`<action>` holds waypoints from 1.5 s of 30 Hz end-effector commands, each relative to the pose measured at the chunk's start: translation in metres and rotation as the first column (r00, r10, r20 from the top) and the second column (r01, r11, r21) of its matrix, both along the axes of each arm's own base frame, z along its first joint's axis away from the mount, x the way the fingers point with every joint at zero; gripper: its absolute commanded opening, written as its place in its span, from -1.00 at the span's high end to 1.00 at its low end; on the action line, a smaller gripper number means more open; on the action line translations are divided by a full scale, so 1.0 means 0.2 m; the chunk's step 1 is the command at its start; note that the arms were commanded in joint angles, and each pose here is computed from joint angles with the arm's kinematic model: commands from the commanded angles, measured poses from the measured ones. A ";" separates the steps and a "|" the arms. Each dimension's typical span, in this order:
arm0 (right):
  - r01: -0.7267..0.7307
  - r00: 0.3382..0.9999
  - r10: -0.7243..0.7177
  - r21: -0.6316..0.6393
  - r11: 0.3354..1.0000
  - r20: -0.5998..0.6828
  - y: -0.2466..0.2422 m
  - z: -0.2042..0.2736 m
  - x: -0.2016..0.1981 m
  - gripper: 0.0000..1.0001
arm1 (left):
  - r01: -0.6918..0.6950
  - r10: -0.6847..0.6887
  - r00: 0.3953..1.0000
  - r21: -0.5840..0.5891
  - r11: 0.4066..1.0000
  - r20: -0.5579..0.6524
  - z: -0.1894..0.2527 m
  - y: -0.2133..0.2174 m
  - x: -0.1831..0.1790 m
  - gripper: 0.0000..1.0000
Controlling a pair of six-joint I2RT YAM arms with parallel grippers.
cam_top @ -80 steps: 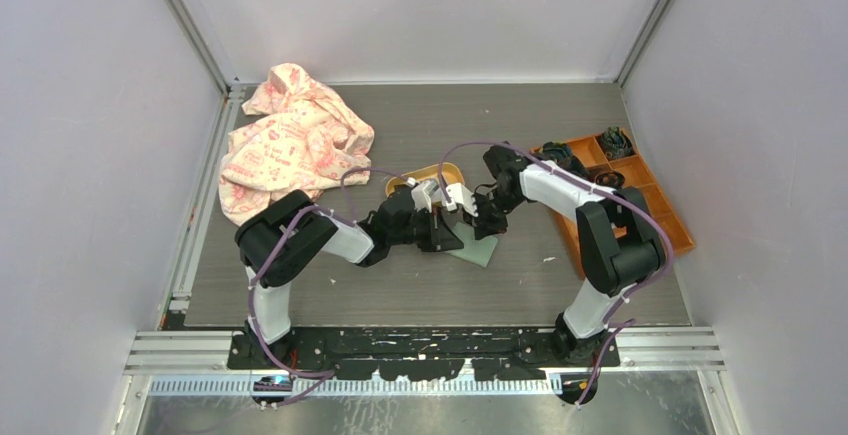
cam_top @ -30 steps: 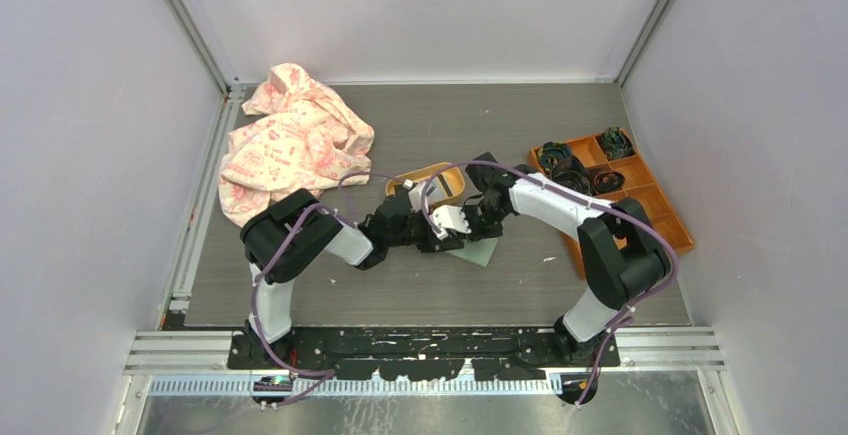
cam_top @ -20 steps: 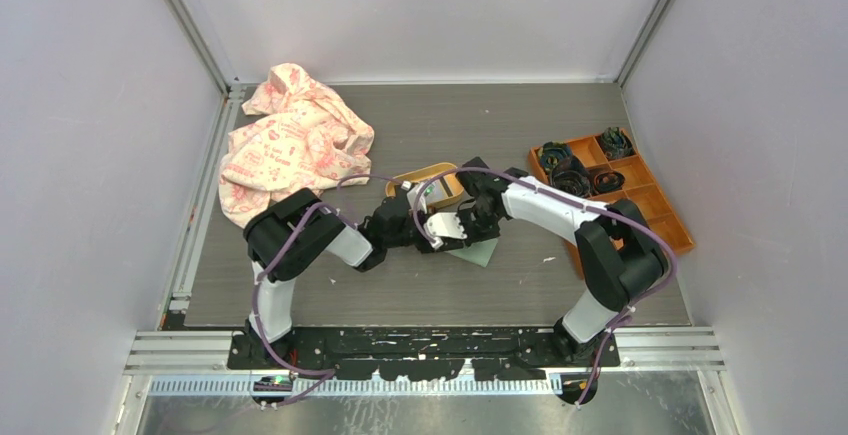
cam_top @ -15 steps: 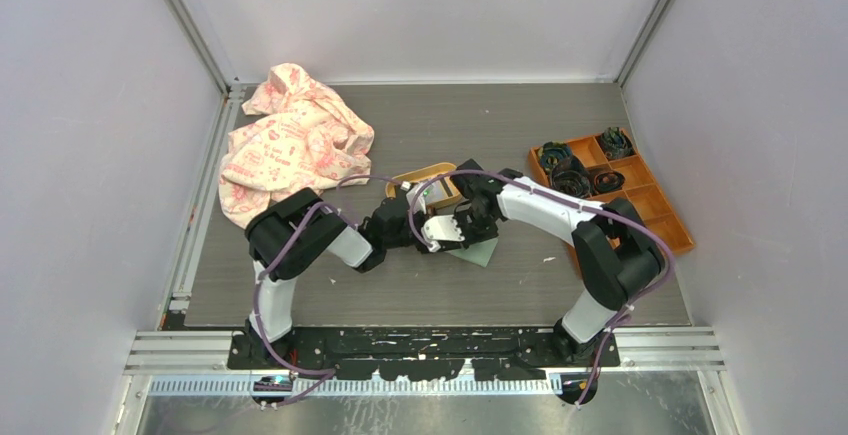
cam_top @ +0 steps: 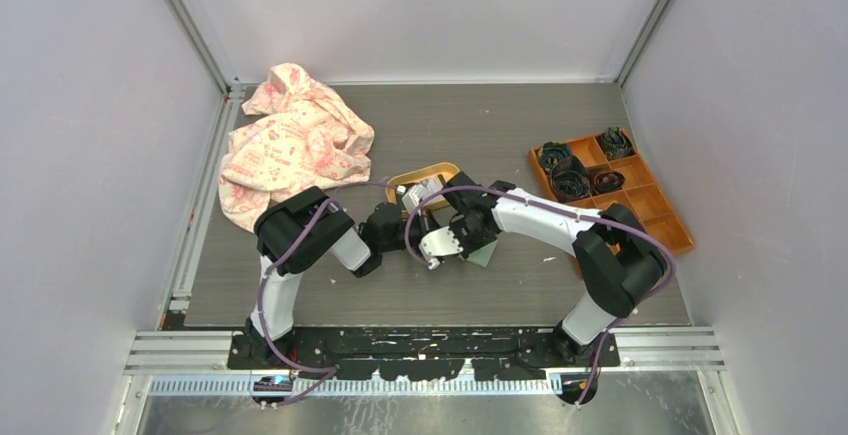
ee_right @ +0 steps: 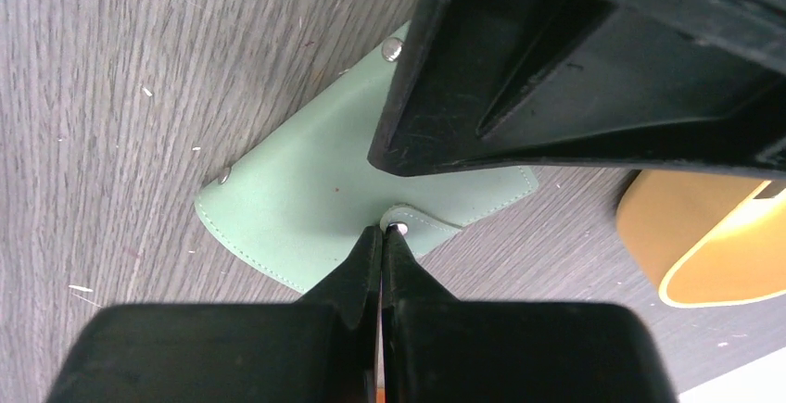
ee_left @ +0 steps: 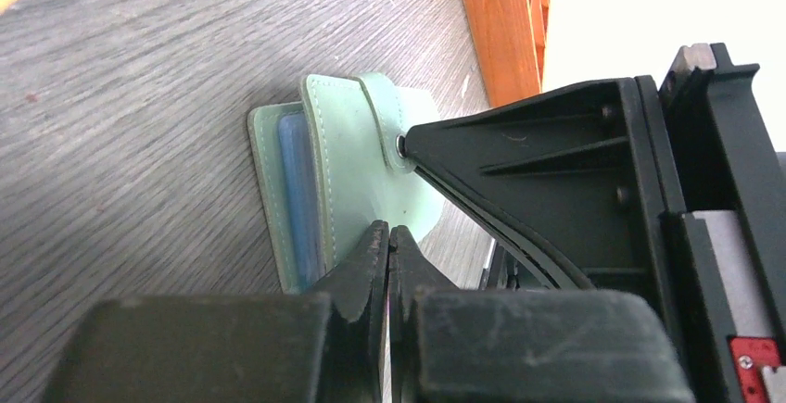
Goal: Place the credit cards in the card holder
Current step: Close the card holder at the center of the board, then reset both arms
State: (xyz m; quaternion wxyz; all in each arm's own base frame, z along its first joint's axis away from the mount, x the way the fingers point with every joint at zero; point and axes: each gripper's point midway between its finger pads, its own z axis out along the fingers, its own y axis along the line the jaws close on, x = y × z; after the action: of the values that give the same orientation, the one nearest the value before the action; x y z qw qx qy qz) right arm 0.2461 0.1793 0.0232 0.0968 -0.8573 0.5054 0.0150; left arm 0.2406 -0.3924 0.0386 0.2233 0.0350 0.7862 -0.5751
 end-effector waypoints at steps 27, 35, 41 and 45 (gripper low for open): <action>0.638 0.399 -0.875 0.769 0.051 -0.274 -0.34 1.35 0.29 -0.99 | -0.182 -0.036 0.869 0.385 0.905 0.494 0.85 0.55 -0.03 0.17; 0.631 0.365 -0.698 0.715 -0.301 -0.616 -0.28 1.84 0.12 -0.99 | -0.368 0.111 0.731 0.252 0.895 0.673 1.40 0.84 -0.12 -0.99; 0.518 0.208 -0.614 0.619 -0.591 -0.761 -0.40 2.12 0.14 -0.99 | -0.429 0.131 0.690 0.257 0.866 0.712 1.57 1.03 -0.23 -0.99; 0.498 0.215 -0.623 0.633 -0.593 -0.752 -0.42 2.18 0.12 -0.99 | -0.448 0.130 0.688 0.277 0.850 0.714 1.57 1.09 -0.26 -0.99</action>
State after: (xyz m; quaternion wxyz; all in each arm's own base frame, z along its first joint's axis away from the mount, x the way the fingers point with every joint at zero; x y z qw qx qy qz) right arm 0.2737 0.1028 0.4325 0.6050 -0.0573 0.7646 0.2150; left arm 0.1936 -0.1955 0.3606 0.5718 0.1582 0.7322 -0.3344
